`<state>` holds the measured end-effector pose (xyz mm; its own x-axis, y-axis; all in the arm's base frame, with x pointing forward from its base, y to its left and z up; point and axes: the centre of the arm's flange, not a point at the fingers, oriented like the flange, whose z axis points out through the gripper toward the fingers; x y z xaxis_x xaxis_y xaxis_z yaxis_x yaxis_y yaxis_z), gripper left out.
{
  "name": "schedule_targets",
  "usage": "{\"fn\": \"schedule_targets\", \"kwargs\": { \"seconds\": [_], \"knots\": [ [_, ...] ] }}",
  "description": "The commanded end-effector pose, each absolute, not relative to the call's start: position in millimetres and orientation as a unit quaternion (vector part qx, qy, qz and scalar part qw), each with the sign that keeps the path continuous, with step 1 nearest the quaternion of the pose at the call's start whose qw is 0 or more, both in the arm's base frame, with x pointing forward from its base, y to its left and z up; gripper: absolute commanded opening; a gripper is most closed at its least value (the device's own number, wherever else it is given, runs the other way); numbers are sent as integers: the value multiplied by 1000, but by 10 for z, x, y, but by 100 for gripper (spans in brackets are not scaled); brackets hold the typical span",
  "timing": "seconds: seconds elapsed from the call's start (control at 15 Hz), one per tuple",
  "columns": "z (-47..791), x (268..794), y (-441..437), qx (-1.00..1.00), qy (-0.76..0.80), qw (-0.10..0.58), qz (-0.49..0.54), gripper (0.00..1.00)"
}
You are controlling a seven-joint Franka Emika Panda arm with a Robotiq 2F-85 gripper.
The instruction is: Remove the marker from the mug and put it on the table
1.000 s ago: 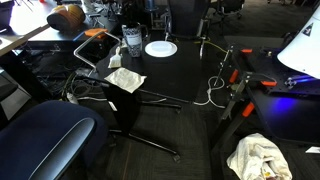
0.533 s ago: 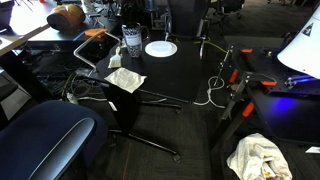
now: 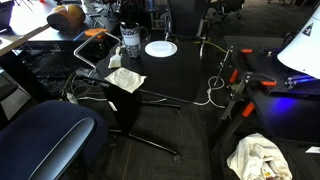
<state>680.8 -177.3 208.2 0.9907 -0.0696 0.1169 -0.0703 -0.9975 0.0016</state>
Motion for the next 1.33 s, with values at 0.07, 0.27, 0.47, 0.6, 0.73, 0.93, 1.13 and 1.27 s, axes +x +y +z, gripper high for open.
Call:
{"fn": "schedule_targets", "kwargs": {
  "seconds": [0.07,0.27,0.47,0.6,0.73,0.93,1.13,1.27],
  "knots": [
    [2488,6477,-1744,995,-32,-5,93,4],
    [2689,6330,-1718,994,-32,-1,104,4],
    [2951,6149,-1671,992,-36,3,123,4],
    [3161,6035,-1641,989,-41,3,142,4],
    [3381,5911,-1609,986,-49,2,157,4],
    [3691,5718,-1536,983,-55,5,175,4],
    [3970,5538,-1463,981,-50,9,189,4],
    [4127,5421,-1386,981,-44,7,191,4]
  ]
}}
